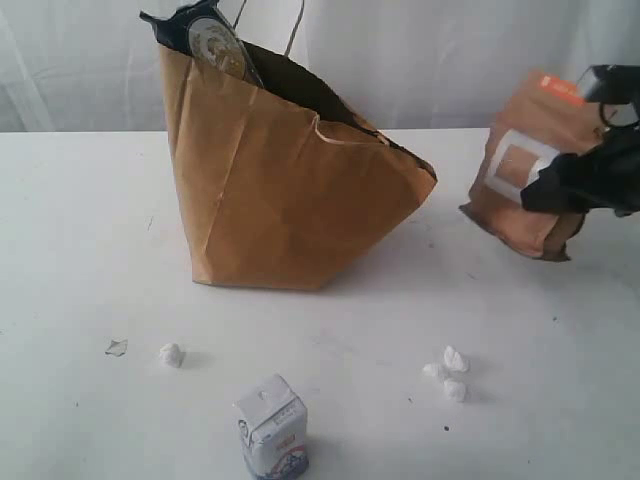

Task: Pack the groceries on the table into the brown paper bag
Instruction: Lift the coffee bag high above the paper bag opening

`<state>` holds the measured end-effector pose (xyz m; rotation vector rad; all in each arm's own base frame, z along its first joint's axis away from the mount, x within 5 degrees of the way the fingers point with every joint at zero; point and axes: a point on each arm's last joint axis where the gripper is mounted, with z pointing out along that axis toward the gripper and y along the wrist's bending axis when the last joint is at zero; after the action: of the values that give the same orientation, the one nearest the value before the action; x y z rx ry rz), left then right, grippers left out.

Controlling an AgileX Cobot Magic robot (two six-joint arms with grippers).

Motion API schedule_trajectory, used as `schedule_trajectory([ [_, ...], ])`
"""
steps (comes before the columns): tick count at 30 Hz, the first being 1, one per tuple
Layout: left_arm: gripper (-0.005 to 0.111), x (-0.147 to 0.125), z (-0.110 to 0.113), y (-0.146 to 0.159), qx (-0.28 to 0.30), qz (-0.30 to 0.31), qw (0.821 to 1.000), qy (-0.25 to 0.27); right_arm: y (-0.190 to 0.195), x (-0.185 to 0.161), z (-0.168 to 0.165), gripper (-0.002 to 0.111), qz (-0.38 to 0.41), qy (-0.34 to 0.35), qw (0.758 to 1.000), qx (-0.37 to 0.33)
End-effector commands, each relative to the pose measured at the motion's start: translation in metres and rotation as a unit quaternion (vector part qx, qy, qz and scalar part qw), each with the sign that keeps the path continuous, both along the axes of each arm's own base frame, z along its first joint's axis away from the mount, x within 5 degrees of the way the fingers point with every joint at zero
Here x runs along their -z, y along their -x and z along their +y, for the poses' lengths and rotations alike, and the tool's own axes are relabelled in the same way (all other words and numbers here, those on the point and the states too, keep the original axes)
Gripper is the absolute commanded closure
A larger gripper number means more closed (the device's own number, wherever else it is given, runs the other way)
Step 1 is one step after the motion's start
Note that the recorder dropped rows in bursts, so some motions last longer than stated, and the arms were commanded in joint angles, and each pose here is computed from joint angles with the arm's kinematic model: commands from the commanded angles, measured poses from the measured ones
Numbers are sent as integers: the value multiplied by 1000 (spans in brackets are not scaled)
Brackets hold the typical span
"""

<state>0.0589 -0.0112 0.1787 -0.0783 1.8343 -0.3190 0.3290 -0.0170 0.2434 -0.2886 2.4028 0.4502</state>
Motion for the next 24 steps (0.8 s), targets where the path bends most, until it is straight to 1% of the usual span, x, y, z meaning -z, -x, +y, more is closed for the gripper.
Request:
schedule_trajectory([
  [1, 107, 1, 0, 0, -2, 0, 1000, 2, 19, -51, -16, 108, -59, -24, 996, 61],
  [5, 107, 1, 0, 0, -2, 0, 1000, 2, 37, -98, -11, 108, -110, -27, 993, 36],
  [8, 107, 1, 0, 0, -2, 0, 1000, 2, 49, -132, -4, 108, -135, -49, 989, 36],
  [13, 107, 1, 0, 0, -2, 0, 1000, 2, 56, -176, 4, 108, -186, -116, 975, 44],
  [15, 107, 1, 0, 0, -2, 0, 1000, 2, 56, -191, 11, 108, -206, -167, 963, 36],
  [17, 107, 1, 0, 0, -2, 0, 1000, 2, 52, -198, 19, 108, -216, -204, 955, 22],
  [19, 107, 1, 0, 0, -2, 0, 1000, 2, 49, -202, 29, 108, -221, -225, 949, 0],
  [24, 107, 1, 0, 0, -2, 0, 1000, 2, 33, -185, 65, 108, -183, -244, 950, -60],
])
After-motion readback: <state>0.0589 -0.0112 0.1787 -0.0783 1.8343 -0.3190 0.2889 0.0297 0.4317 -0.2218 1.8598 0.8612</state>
